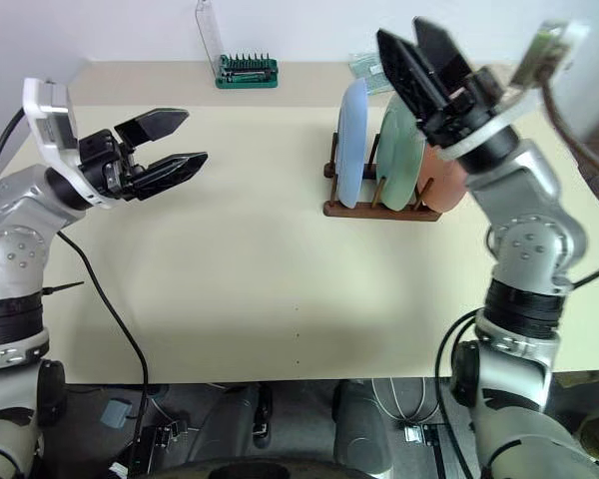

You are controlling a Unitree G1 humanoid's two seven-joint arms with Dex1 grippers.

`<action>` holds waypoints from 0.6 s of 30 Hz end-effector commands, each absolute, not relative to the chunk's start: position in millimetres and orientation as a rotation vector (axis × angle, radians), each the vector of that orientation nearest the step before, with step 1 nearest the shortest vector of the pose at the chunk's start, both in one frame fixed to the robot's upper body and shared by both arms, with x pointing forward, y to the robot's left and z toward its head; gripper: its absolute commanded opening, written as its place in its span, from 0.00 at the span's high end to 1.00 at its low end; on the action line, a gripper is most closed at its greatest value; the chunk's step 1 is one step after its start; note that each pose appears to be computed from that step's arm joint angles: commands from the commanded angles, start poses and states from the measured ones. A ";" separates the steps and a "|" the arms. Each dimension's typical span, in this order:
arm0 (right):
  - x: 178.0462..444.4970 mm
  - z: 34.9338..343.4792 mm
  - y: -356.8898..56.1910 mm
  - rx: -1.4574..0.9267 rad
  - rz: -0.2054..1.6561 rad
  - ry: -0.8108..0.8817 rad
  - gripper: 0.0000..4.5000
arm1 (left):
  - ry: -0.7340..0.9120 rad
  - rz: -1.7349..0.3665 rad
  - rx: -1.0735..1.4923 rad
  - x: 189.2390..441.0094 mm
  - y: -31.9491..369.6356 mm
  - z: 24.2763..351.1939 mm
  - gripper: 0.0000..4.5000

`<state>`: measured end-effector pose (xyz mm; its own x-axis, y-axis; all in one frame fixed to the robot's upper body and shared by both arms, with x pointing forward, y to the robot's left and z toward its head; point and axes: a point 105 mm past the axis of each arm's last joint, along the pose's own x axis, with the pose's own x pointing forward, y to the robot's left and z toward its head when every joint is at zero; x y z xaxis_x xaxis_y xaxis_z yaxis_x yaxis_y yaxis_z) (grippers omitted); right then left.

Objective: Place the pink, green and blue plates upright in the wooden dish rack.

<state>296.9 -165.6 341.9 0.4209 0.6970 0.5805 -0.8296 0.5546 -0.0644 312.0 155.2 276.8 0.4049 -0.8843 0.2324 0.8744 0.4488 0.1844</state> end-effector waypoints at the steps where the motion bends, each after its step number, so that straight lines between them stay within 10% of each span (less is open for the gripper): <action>1: 253.3 315.9 -164.8 0.113 1.233 -0.432 0.01 | -0.306 -1.136 0.108 305.0 156.7 274.4 0.00; 18: 253.7 272.9 -160.2 -0.164 1.335 -0.257 0.01 | -0.135 -1.198 0.200 285.2 139.6 202.5 0.00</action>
